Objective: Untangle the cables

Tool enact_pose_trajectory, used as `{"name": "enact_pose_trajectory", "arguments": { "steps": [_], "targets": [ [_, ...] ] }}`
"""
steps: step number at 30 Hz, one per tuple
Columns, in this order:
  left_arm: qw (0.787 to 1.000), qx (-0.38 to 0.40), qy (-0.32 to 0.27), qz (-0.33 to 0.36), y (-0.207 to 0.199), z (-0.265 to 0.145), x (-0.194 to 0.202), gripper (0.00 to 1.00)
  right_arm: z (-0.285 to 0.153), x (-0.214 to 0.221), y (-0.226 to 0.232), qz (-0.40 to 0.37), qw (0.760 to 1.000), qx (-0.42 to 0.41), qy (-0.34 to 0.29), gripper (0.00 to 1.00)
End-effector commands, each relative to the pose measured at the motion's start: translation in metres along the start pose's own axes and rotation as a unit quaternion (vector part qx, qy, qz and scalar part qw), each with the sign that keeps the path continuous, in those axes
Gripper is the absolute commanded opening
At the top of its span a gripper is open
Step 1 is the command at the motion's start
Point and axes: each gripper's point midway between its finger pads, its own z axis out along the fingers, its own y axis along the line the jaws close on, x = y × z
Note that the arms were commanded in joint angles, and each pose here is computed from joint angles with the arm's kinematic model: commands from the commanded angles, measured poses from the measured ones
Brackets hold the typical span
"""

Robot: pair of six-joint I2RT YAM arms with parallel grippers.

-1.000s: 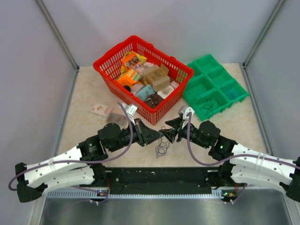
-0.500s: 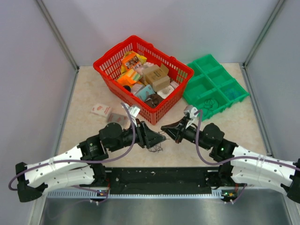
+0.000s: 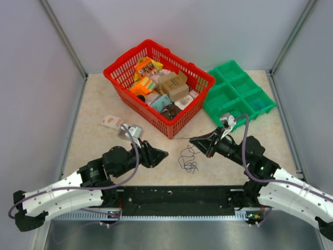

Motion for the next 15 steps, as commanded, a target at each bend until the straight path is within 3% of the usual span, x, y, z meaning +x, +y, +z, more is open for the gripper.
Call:
{"name": "enact_pose_trajectory", "arguments": {
  "steps": [1,9,15],
  "targets": [
    [1.0,0.003,0.027,-0.004,0.006,0.018,0.022,0.45,-0.008,-0.038,0.022,-0.008,0.999,-0.024,-0.029,0.0],
    [0.993,0.074,0.085,-0.044,-0.009,0.042,0.064,0.46,-0.008,-0.047,0.035,-0.007,0.999,-0.045,-0.027,0.0],
    [0.996,0.029,0.07,-0.05,0.008,0.05,0.062,0.5,-0.009,-0.047,0.039,0.0,0.998,-0.056,-0.029,0.0]
  ]
}}
